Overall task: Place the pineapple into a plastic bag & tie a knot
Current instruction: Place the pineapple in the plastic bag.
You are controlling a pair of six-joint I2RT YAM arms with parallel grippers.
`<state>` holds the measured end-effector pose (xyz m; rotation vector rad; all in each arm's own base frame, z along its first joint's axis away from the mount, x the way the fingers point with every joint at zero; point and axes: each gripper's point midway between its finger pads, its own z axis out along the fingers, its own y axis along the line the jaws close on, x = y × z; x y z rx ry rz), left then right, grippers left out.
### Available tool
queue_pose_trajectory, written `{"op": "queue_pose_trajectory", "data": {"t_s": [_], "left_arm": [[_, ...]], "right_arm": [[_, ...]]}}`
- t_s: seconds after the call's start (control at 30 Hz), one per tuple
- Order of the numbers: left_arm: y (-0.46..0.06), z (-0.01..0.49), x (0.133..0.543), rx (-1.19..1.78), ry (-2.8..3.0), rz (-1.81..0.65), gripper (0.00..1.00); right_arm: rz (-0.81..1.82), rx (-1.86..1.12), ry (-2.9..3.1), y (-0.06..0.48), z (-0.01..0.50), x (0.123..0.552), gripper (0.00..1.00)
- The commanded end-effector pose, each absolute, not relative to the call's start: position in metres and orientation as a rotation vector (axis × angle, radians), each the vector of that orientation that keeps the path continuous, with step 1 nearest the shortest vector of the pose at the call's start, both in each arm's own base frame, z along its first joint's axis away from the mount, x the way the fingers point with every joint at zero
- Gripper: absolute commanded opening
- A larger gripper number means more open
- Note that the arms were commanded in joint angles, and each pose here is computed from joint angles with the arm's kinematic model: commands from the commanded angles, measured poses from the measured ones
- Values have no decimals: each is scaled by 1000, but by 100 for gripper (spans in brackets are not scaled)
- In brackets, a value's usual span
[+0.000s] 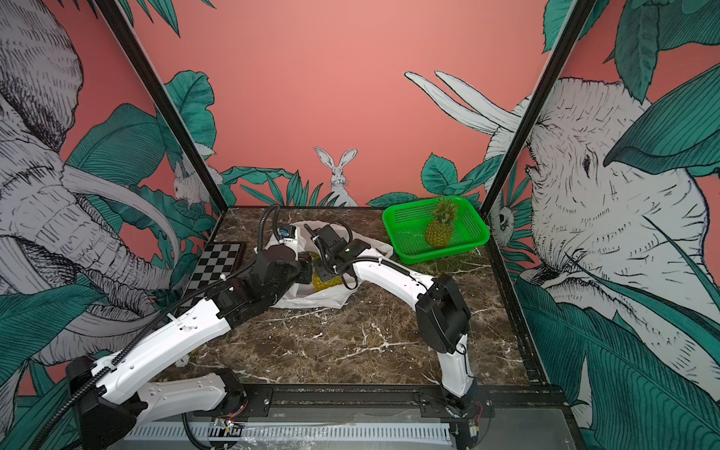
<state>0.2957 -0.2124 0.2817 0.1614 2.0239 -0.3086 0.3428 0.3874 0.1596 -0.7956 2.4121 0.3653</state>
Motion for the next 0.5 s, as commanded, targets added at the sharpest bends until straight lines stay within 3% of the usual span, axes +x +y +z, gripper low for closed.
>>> {"op": "queue_pose_trajectory", "data": {"t_s": [0.0,0.27,0.47], "left_arm": [[-207,288,295,114,2001,-331,0],[-206,288,294,112,1999,-332,0],[-204,289,294,108,1995,-331,0]], "right_arm": [[379,-786,2395,391,168,343,44],[417,-742,2340,382,221,342,73],[491,-643,2319,354,269,342,81]]}}
